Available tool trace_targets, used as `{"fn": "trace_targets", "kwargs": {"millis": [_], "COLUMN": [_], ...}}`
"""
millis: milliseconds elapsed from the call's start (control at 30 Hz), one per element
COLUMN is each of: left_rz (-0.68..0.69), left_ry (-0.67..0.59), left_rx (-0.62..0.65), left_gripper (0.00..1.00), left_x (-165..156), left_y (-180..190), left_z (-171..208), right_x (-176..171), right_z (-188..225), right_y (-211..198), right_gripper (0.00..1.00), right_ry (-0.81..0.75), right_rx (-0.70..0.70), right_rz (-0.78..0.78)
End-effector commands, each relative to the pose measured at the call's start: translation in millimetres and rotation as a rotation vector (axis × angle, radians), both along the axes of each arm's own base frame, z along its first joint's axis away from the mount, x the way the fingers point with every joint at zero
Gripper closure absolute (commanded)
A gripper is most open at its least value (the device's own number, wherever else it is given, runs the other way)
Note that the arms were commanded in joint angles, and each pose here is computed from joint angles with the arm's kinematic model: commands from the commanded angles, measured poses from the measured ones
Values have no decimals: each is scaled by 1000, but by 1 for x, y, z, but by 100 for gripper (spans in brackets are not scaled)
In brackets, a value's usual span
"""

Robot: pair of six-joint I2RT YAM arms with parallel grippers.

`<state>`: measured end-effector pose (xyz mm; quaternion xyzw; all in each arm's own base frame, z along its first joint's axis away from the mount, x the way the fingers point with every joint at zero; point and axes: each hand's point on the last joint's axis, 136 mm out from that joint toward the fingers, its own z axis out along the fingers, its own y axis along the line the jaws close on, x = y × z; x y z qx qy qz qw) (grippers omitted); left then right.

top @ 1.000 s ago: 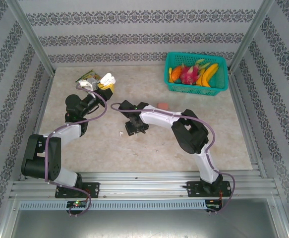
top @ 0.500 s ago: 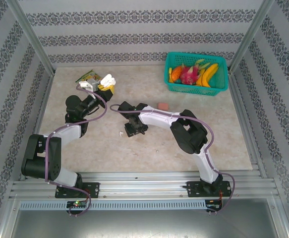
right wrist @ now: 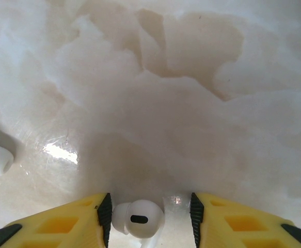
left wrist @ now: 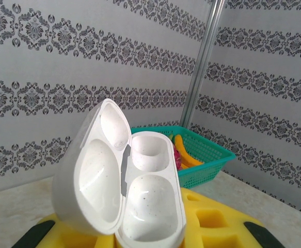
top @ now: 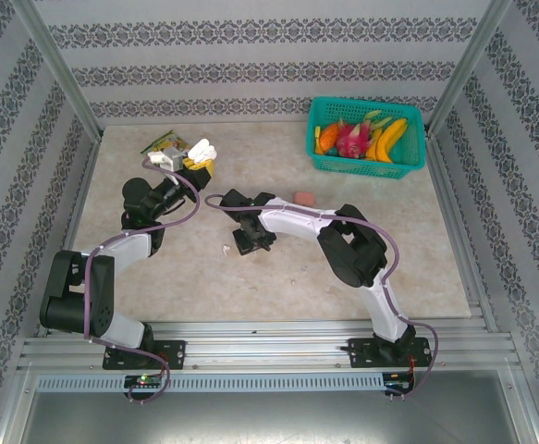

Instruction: Insert wireless bluetooth earbuds into charging case

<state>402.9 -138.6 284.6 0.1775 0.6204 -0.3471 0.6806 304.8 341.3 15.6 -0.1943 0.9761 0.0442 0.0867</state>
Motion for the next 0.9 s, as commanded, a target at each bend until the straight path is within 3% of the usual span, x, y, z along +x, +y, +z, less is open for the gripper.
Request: {"fn": "trace_targets", "kwargs": {"millis": [0,867], "left_rz": [-11,-25], "left_ry": [-65,-50], "left_rx": [-15,-20], "left_gripper": [100,100], "left_x": [-6,-4], "left_y": [4,2], "left_z": [16,17], "right_x": [-8,-9], "right_z": [-7,-5], "right_y": [0,-10], "right_gripper": [54,65], "right_ry": [27,47], "right_rx": [-8,3], "right_rz": [19,69]}}
